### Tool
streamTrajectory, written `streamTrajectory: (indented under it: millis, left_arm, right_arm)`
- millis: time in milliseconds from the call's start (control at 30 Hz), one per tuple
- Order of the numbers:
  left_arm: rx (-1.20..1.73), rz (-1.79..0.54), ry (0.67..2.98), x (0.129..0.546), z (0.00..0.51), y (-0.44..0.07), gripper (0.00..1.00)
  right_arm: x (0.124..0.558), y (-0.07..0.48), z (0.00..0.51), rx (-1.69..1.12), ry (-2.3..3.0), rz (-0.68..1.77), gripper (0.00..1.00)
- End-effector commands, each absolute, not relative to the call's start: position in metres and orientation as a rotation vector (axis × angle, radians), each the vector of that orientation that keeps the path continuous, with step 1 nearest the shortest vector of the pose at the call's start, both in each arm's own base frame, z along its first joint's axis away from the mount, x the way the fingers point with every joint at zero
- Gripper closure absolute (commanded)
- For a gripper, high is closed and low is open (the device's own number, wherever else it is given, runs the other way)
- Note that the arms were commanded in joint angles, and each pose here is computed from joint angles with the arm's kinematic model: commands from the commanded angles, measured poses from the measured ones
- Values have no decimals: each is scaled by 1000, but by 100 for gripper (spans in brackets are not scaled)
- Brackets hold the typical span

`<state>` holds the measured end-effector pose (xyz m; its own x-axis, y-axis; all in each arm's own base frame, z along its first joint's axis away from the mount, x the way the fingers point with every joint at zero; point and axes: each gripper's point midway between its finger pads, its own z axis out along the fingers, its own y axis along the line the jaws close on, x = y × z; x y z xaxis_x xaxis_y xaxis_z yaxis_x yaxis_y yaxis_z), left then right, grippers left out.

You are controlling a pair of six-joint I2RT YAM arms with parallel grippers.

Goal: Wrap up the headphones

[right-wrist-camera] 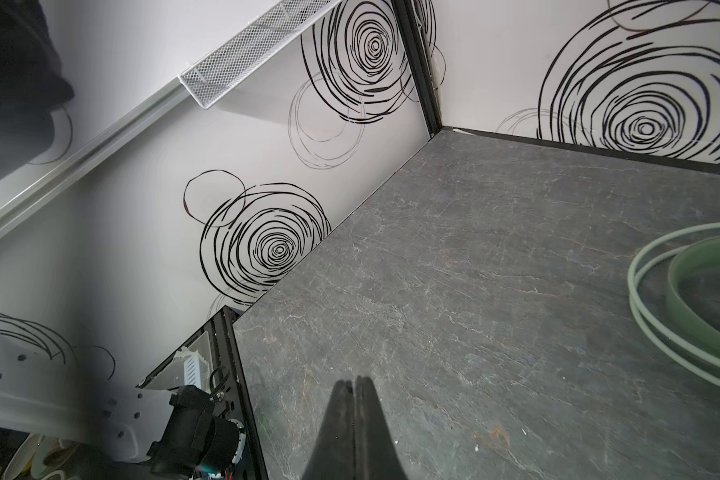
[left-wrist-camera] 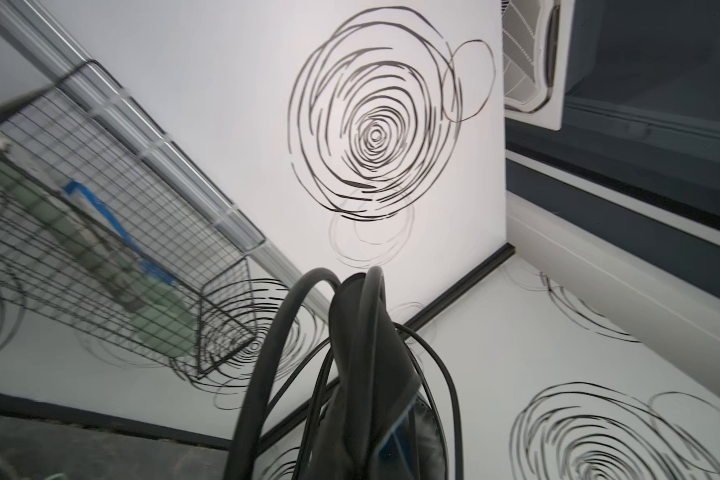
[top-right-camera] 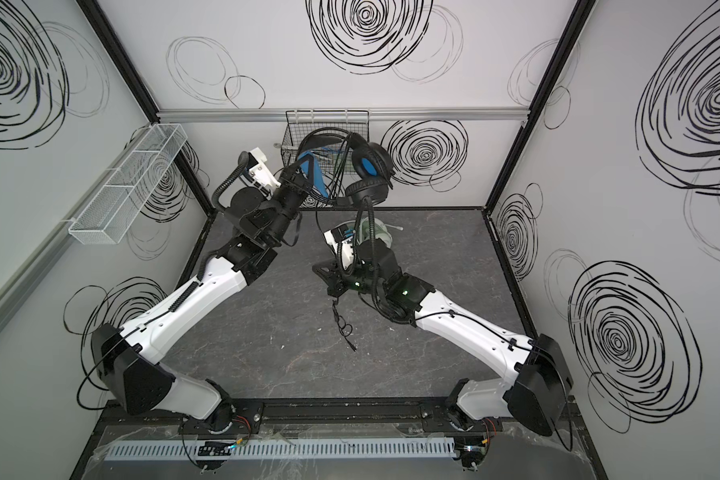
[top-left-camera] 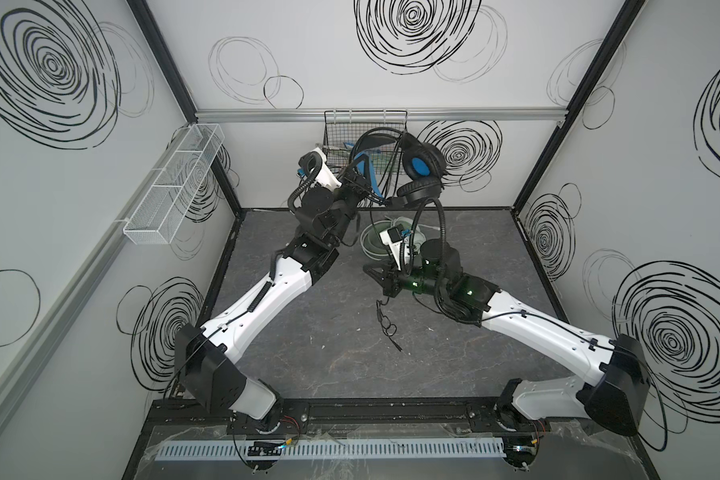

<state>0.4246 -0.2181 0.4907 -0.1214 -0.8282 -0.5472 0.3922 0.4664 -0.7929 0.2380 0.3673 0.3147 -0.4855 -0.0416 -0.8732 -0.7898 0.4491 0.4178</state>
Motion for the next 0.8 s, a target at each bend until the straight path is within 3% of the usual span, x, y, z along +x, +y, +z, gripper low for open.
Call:
streamTrajectory:
  millis: [0, 167, 367, 767]
  left_arm:
    - [-394, -956, 1220, 404, 526, -185, 100]
    - [-343, -766, 1335, 410, 501, -172, 100]
    - [-226, -621, 1483, 407, 483, -176, 100]
    - [90, -650, 1712, 368, 446, -216, 100]
  right_arm:
    - [217, 361, 349, -773, 1778, 1105, 100]
    - [207, 339, 376, -789, 1747, 1002, 100]
    - [224, 299, 406, -818, 1700, 656, 100]
    - [283, 246, 460, -810, 1528, -64, 100]
